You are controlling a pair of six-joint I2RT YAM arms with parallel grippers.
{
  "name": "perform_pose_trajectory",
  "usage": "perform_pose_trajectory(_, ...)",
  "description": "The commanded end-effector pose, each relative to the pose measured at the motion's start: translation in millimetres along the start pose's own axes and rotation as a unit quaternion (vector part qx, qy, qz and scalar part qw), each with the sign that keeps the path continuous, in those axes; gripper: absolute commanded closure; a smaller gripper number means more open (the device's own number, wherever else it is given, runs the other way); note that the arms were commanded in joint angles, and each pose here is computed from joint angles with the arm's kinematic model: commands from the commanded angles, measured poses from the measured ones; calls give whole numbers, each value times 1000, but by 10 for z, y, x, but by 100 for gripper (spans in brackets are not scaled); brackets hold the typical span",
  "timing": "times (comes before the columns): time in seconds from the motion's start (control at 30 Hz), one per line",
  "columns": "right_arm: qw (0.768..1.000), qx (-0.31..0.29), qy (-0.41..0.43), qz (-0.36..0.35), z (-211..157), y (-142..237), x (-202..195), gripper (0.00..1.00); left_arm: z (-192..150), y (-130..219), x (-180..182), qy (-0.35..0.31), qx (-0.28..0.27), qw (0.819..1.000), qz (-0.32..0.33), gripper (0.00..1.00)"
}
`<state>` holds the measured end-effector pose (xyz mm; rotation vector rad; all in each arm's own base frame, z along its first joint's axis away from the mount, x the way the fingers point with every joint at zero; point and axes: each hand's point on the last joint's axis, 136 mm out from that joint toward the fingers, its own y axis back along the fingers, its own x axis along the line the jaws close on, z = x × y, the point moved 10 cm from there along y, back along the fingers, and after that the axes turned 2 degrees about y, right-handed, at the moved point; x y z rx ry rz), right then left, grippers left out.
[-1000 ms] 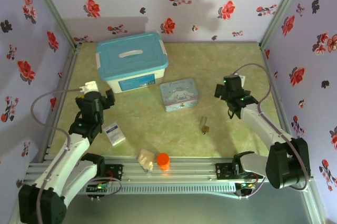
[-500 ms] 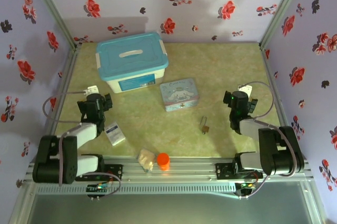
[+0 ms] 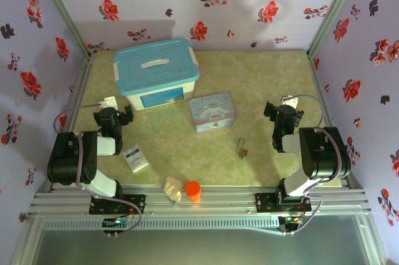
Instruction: Unlock the padlock with the key
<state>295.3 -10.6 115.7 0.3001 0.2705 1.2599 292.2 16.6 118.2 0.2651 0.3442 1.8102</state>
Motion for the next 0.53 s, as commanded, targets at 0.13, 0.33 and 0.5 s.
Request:
perform_pose_trajectory(0.13,1000,-14,-7,14,86,-9,25,1,119,-23,-36,-7,-31,999,-11,0)
perform_pose_trajectory(0.33,1000,-10,-8,17,86,-26,29,1,120,-24,-34,-7,-31,999,-11,0)
perform_pose_trajectory(0.5,1000,-13,-6,23,90,-14,28,1,122,-21,-39,-8,-31,999,-11,0)
